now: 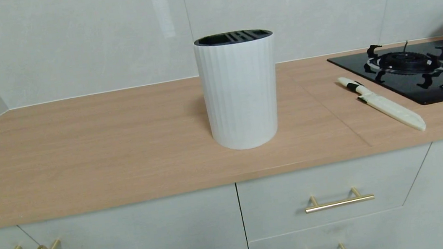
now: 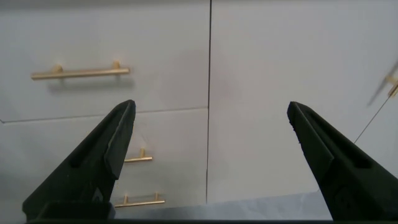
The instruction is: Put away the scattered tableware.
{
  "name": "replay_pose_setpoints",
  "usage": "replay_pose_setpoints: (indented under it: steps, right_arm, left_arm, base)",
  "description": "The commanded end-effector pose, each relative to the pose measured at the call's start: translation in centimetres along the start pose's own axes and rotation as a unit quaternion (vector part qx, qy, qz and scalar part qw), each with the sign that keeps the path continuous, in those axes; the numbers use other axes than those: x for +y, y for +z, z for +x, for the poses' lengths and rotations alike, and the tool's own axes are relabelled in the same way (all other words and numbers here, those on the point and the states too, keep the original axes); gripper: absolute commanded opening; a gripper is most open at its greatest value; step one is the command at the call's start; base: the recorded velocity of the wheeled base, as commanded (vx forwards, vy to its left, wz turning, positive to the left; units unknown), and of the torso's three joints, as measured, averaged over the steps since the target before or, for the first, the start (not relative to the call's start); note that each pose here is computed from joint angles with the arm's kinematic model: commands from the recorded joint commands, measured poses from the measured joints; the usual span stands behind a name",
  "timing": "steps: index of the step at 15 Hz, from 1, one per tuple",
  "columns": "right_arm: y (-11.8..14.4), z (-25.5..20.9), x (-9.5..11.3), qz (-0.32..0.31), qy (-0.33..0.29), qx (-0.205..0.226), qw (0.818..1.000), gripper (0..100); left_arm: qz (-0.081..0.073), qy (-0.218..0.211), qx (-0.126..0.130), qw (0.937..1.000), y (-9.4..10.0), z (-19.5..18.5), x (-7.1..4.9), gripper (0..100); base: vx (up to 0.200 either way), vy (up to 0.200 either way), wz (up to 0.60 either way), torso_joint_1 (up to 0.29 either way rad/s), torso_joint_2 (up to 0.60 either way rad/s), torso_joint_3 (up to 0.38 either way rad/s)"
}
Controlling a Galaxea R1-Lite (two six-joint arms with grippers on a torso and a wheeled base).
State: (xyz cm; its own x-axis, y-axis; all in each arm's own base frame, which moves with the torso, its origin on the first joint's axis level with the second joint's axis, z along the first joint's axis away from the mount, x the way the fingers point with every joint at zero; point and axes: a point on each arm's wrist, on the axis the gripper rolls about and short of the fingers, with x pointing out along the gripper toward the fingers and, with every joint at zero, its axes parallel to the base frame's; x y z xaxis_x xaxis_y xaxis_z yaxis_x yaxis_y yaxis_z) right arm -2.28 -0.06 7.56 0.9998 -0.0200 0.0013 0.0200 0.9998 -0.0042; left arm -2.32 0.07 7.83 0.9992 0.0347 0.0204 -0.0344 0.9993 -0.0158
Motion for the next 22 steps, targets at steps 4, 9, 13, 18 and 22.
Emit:
replay_pose_setpoints:
  steps: [4, 9, 13, 18, 22]
  right_arm:
    - [0.01, 0.01, 0.0, 0.0, -0.001, 0.001, 1.0, 100]
    - [0.01, 0.01, 0.0, 0.0, 0.0, 0.001, 1.0, 100]
    - [0.01, 0.01, 0.0, 0.0, 0.0, 0.001, 1.0, 100]
    - [0.01, 0.01, 0.0, 0.0, 0.0, 0.001, 1.0, 100]
    - [0.01, 0.01, 0.0, 0.0, 0.0, 0.001, 1.0, 100]
  left_arm:
    - [0.0, 0.001, -0.001, 1.0, 0.02, 0.0, 0.0, 100]
    - [0.0, 0.001, -0.001, 1.0, 0.02, 0.0, 0.0, 100]
    - [0.0, 0.001, -0.001, 1.0, 0.02, 0.0, 0.0, 100]
    - [0.0, 0.001, -0.001, 1.0, 0.02, 0.0, 0.0, 100]
    - [0.0, 0.002, -0.001, 1.0, 0.02, 0.0, 0.01, 100]
  base:
    - [0.0, 0.0, 0.0, 0.15, -0.47, -0.316]
    - [0.0, 0.0, 0.0, 0.181, -0.48, -0.306]
    - [0.0, 0.0, 0.0, 0.201, -0.51, -0.306]
    - [0.0, 0.0, 0.0, 0.23, -0.53, -0.312]
    - [0.0, 0.0, 0.0, 0.256, -0.58, -0.321]
